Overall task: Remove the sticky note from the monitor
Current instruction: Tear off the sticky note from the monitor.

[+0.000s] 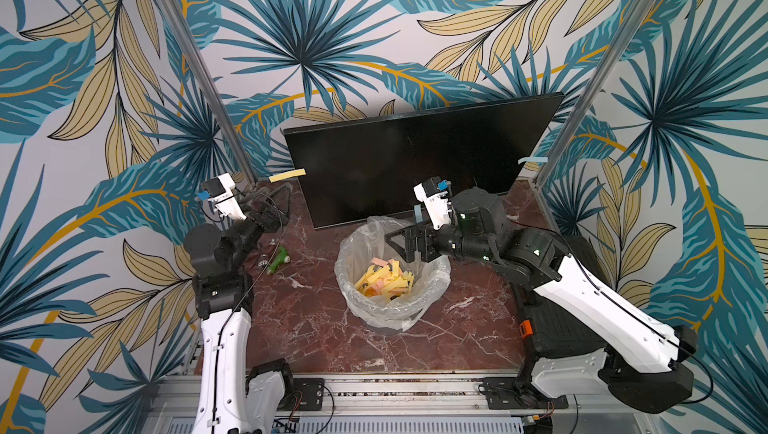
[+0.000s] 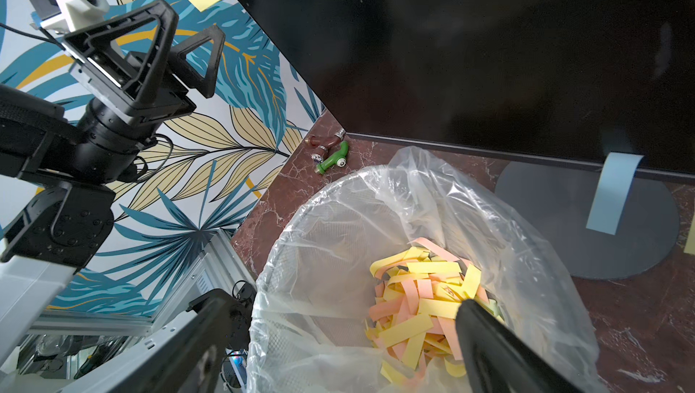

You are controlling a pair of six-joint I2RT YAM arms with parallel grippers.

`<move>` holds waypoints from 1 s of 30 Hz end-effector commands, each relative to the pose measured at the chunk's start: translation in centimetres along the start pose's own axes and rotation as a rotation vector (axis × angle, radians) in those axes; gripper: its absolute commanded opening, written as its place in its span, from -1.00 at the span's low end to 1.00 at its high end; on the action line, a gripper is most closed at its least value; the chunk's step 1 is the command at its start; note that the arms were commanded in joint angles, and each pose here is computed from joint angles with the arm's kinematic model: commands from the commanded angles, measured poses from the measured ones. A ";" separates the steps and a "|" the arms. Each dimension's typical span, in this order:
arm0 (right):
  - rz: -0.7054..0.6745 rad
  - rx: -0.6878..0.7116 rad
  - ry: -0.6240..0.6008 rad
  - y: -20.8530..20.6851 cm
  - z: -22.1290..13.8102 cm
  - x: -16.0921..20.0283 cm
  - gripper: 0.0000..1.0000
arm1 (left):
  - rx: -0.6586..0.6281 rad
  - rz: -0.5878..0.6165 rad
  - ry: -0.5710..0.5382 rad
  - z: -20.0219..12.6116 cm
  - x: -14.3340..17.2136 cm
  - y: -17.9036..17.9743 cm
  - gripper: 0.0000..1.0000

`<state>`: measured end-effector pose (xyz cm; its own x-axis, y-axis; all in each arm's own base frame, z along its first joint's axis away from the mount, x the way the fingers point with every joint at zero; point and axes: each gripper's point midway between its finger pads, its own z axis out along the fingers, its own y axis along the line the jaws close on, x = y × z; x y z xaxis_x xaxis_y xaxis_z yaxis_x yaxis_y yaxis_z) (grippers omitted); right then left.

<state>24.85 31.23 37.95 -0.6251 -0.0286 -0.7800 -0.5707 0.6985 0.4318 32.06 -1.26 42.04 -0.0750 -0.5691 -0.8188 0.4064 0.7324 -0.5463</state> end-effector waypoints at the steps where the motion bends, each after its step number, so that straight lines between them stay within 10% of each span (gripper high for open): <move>1: -0.010 -0.005 0.010 0.2 0.2 0.0 0.94 | 0.089 0.064 -0.027 0.2 -2.2 -2.5 0.91; 20: 0.007 0.002 0.003 0.1 0.1 -0.2 0.94 | 0.124 0.040 0.005 2.1 -2.3 -1.6 0.34; 30: 0.010 0.006 0.004 0.1 0.1 -0.2 0.93 | 0.133 0.029 0.016 1.6 -2.0 -2.0 -0.61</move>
<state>25.09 31.50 37.51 -0.6315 -0.0346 -0.7746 -0.5664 0.7029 0.4303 33.92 -1.91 43.45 -0.1124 -0.5577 -0.8224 0.4946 0.6865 -0.5331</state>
